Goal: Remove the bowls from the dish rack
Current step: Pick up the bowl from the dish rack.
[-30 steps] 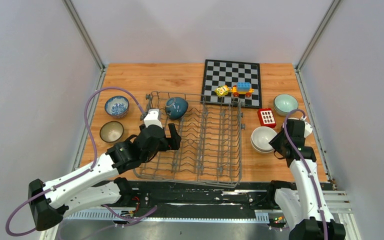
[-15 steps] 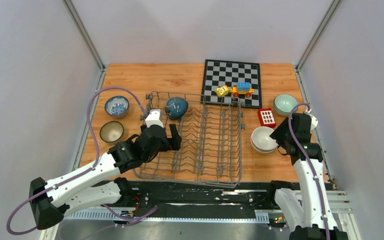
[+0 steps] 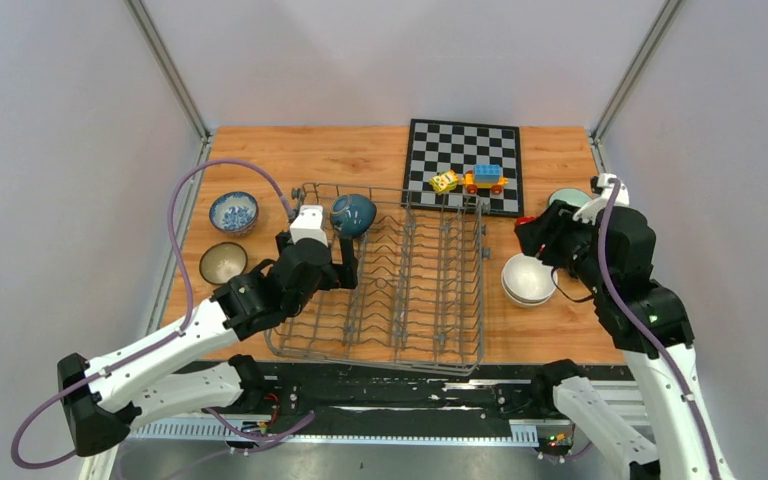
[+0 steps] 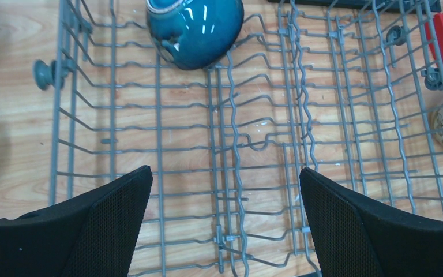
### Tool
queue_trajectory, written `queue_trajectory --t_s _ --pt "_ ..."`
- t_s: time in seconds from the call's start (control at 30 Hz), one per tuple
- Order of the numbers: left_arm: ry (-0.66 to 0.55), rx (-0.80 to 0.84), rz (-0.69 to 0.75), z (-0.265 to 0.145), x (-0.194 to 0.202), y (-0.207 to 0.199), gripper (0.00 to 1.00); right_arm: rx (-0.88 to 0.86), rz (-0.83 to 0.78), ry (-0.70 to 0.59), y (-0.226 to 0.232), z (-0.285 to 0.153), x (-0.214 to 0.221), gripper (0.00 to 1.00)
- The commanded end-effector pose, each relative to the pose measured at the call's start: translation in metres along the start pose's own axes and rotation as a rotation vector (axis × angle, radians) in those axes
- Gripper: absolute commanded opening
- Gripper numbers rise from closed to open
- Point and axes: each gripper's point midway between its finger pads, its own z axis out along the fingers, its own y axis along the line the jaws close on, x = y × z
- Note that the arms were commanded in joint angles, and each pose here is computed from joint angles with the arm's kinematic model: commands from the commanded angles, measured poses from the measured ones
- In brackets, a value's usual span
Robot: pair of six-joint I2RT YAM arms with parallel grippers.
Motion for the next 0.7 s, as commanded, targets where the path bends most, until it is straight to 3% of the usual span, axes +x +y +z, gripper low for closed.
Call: queue_trajectory --t_s 0.0,0.27,0.47,0.67 --pt "-0.029 -0.074 0.101 -0.002 -0.015 0.012 1.0 -0.217 -0.128 0.057 0.051 -0.008 0.008 0.53" --pt "0.011 -0.117 0.216 -0.004 -0.012 0.022 1.0 -0.358 -0.298 0.134 0.113 0.002 0.035 0.54" --pt "-0.029 0.042 0.258 -0.006 -0.018 -0.001 0.97 -0.358 -0.369 0.13 0.139 0.034 0.056 0.55" --pt "-0.149 0.185 0.224 -0.013 -0.027 -0.018 0.97 -0.326 -0.383 -0.02 0.146 0.078 0.056 0.56"
